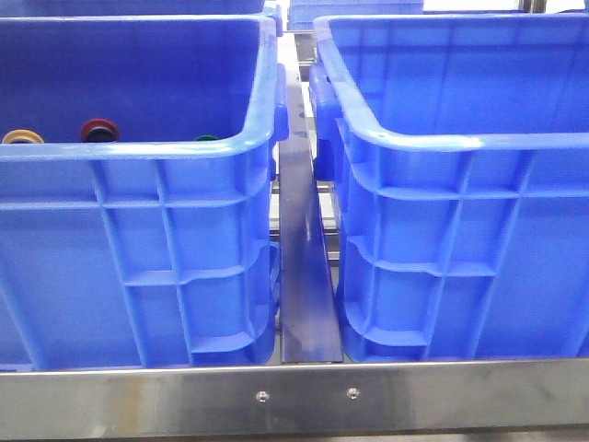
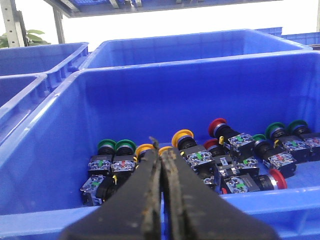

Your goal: Pick red and yellow buttons and place in box

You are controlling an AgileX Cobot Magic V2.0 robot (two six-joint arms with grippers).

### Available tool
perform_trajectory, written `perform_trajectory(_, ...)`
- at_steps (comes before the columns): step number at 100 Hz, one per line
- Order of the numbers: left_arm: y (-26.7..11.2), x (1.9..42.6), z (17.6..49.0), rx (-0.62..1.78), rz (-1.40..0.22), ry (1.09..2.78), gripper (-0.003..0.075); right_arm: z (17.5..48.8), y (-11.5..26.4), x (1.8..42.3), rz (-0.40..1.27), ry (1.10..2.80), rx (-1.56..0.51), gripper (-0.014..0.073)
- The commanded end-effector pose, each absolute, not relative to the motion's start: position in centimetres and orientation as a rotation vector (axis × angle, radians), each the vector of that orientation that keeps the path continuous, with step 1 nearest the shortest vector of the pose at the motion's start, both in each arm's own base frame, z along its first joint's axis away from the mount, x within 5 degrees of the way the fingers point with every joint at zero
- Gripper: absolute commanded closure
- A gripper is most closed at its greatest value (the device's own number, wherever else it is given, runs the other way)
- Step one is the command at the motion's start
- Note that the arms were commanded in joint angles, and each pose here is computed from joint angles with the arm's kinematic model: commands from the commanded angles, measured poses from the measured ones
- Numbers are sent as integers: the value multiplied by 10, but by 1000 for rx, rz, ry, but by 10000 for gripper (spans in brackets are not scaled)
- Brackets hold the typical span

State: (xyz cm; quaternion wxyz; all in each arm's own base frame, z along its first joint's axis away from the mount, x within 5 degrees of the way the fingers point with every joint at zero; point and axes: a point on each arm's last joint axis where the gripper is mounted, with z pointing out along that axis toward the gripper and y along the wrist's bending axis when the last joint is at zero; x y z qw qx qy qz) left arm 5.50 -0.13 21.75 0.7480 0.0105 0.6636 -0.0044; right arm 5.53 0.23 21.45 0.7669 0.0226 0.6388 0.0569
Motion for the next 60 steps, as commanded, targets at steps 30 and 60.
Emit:
perform_trajectory(30,-2,54,211,2,-57,1387,739,228,3,50,124,1265,32,692)
perform_trajectory(60,-1,42,269,-26,-65,1384,739,228,3,50,124,1265,32,692)
